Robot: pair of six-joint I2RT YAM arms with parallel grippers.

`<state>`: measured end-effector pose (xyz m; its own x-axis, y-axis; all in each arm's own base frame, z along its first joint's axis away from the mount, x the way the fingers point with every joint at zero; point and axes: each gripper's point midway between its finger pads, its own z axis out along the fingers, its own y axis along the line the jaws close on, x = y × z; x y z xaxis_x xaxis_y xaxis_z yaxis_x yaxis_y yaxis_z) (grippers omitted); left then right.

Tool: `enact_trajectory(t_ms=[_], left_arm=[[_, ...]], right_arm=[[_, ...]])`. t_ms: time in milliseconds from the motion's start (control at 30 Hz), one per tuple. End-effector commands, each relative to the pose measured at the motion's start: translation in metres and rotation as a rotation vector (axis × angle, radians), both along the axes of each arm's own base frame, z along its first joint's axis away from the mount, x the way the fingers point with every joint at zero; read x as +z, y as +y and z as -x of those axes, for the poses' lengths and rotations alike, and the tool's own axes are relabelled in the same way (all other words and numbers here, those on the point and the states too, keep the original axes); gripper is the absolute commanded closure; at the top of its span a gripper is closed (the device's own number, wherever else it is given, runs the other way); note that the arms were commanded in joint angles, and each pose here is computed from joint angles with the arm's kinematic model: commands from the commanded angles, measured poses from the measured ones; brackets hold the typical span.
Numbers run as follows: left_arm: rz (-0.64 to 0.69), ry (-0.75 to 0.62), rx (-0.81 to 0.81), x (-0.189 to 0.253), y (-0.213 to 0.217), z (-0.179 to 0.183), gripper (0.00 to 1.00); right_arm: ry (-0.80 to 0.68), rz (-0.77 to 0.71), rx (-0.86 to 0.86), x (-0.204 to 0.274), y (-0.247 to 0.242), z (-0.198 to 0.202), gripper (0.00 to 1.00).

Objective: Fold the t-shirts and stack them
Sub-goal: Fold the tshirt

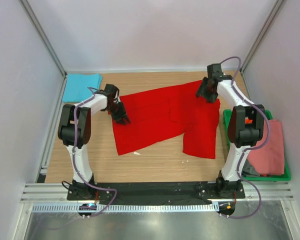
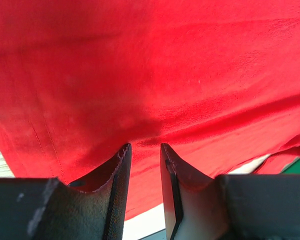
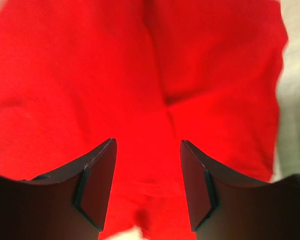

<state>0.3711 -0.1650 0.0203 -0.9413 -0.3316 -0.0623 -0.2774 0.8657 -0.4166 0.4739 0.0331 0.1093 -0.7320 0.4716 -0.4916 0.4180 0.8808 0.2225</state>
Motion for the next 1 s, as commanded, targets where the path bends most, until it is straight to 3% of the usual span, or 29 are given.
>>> enact_trajectory(t_ms=[0,267,533,800,967], left_arm=[[-0.175,0.058,0.017,-0.027,0.062,0.008,0.68],[-0.166,-0.063,-0.064,0.02,0.065,-0.002,0.56],[-0.025,-0.17,-0.053,0.068,0.035,-0.013,0.56],[0.003,-0.123,-0.066,0.061,0.024,0.004,0.61],[-0.045,-0.092,-0.049,0.056,0.037,0.033,0.62]], right_arm=[[0.074,0.045,0.032,-0.014,-0.007,0.038,0.4],[0.074,-0.09,0.149,-0.017,0.023,0.082,0.37],[0.104,-0.109,0.132,-0.031,0.025,0.091,0.4],[0.186,-0.082,0.07,-0.057,0.015,0.121,0.57],[0.258,-0.132,0.043,-0.076,0.025,0.158,0.61]])
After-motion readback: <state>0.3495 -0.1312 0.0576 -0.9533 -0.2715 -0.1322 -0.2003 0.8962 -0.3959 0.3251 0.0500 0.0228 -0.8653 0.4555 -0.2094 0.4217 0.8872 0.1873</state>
